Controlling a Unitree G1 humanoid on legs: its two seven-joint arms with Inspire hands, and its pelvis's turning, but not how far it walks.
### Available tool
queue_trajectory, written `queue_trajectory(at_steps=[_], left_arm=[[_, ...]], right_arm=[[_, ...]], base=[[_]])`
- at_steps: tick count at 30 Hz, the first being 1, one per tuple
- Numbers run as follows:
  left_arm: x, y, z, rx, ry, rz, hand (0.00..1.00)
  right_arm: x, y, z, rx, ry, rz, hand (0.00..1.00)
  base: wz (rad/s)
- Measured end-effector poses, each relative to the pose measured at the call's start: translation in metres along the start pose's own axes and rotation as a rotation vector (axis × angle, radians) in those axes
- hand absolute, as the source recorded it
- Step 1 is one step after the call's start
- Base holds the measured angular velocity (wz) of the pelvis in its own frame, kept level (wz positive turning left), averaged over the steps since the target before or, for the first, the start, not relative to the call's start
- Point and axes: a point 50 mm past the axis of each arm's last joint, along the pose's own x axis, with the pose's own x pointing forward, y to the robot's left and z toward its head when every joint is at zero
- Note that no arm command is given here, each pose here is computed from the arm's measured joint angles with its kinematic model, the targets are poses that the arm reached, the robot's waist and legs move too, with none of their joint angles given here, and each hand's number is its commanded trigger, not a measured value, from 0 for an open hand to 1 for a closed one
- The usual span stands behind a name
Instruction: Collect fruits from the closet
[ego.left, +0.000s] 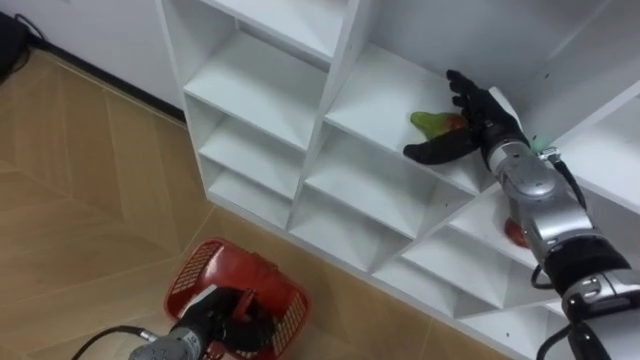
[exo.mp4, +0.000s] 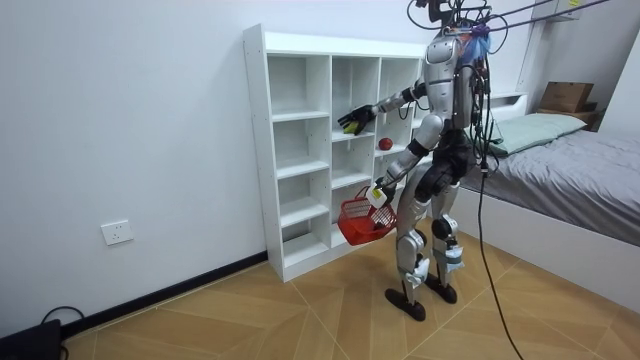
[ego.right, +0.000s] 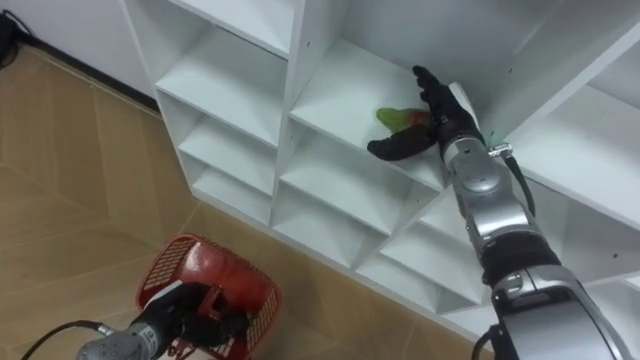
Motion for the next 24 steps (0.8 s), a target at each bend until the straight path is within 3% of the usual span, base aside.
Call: queue_trajectory(at_steps=[21,24], left_arm=[[-0.0003,0.0013,-0.0022,-0.008,0.012,0.004,1.0],[-0.0003,0.0013,-0.0022,-0.008,0.012,0.004,1.0]], right_arm=[[0.001,-0.0024,-0.0056,-0.081,0.036,0.03,0.0],[0.001,-0.0023,-0.0058,-0.081,0.038,0.032,0.81]], base=[[0.0],[0.0]])
